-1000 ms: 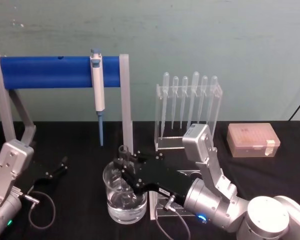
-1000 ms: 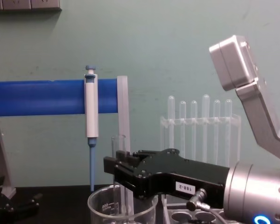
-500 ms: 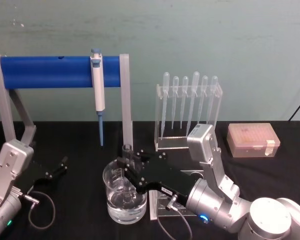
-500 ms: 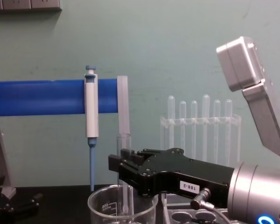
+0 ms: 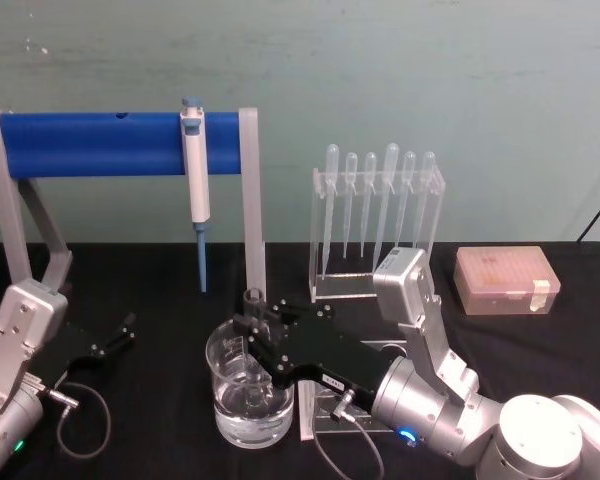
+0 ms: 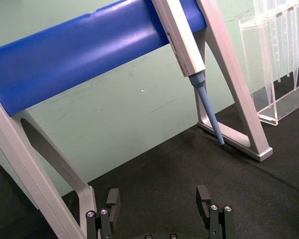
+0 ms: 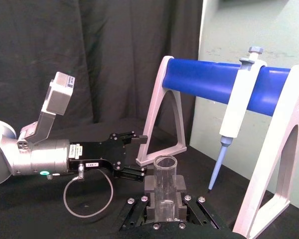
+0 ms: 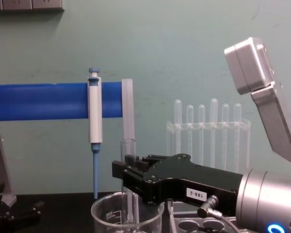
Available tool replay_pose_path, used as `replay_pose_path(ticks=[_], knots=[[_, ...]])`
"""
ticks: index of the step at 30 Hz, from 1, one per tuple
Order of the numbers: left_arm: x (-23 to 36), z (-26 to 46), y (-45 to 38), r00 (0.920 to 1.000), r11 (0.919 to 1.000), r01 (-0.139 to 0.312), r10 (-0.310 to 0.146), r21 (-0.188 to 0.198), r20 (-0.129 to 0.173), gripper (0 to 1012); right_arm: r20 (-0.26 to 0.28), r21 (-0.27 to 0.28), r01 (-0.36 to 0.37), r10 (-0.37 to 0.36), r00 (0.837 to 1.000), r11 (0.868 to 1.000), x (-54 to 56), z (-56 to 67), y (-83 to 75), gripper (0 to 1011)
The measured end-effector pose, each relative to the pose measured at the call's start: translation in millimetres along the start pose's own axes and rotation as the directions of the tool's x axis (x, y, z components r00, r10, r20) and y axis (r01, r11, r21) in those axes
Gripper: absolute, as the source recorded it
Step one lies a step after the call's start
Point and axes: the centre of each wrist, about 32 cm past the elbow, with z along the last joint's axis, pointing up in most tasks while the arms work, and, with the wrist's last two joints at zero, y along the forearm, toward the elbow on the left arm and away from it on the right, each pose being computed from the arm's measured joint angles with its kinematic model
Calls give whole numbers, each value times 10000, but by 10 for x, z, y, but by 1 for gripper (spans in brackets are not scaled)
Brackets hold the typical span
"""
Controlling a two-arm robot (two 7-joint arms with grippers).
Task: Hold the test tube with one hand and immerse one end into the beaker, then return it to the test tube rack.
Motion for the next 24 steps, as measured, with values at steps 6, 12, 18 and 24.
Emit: replay_pose_path(ticks=[6,12,18,24], knots=[[0,0,0,10000,10000,0,0,0,0,1000,4,-5,1,-1,10000,10000,0,2,1,224],[0,0,0,10000,10000,-1,1,0,0,1000,4,-12,11,-11,10000,10000,0,2,0,224],[0,0,0,10000,10000,-1,1,-1,1,1000,4,-13,22,-22,10000,10000,1,2,0,224],[0,0,0,10000,10000,-1,1,-1,0,1000,4,-13,22,-22,10000,10000,1,2,0,224]])
